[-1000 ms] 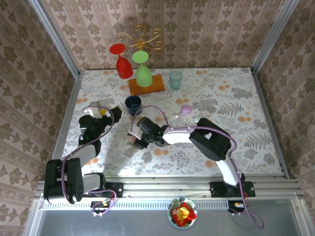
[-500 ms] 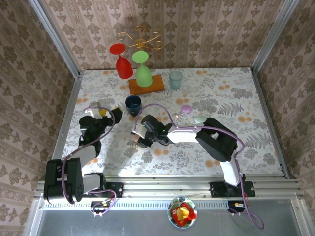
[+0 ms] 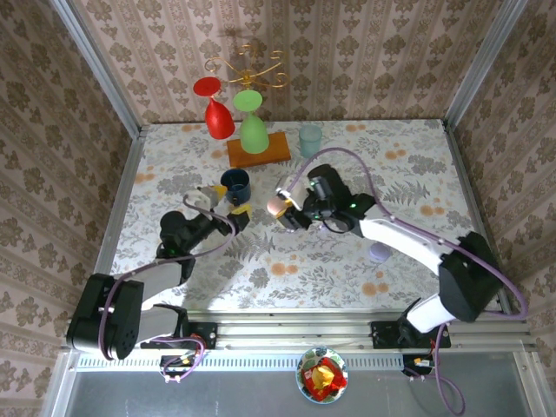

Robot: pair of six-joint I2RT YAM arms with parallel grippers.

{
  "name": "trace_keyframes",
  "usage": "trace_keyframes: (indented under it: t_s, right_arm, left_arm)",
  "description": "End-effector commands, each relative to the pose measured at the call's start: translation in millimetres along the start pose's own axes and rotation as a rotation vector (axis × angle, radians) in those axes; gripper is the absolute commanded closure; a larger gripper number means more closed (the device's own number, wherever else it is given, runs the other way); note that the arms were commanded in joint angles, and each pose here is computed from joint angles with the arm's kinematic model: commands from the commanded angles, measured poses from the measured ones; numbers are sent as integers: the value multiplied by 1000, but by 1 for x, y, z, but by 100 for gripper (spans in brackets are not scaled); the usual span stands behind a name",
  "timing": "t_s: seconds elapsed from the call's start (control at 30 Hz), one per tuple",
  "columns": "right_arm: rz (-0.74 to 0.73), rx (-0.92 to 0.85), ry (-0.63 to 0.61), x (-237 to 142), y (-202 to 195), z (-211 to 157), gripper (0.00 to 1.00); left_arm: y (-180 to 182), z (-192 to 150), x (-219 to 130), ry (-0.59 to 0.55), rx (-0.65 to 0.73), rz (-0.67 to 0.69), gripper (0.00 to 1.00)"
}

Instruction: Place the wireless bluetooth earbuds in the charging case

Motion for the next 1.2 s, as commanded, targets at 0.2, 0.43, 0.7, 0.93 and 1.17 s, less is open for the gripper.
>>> trace_keyframes:
  t_s: [0.2,0.43,0.7,0.93,1.17]
  right_arm:
    - [212,-71,-35,-70,39,14,79]
    - [343,-91,-95,-88,59,35,80]
    - [404,-120,-113,-92,65,45,82]
    - [402,-120,-103,-85,62,44,82]
    - [386,-112,-87,-78,58,40,83]
  left_arm:
    - [-64,26,19,-36,47,-447,0]
    - [-100,31,23,-33,27,-666,9]
    - [-128,39,21,-22,13,-810,15]
    - [-141,42,20,-4,-26,-866,20]
    - [-142,46,22,2,-52,-870,27]
Point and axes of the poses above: each hand's point on the last joint's axis, 136 mm out from that joint toward the fingers, its own x axis out along the fingers, its own y axis along the line the jaws close on, z = x × y, the point moved 3 cm from there along -x, back along the fingers, and after that the axes turned 3 degrees about x, right-handed, at the moved point
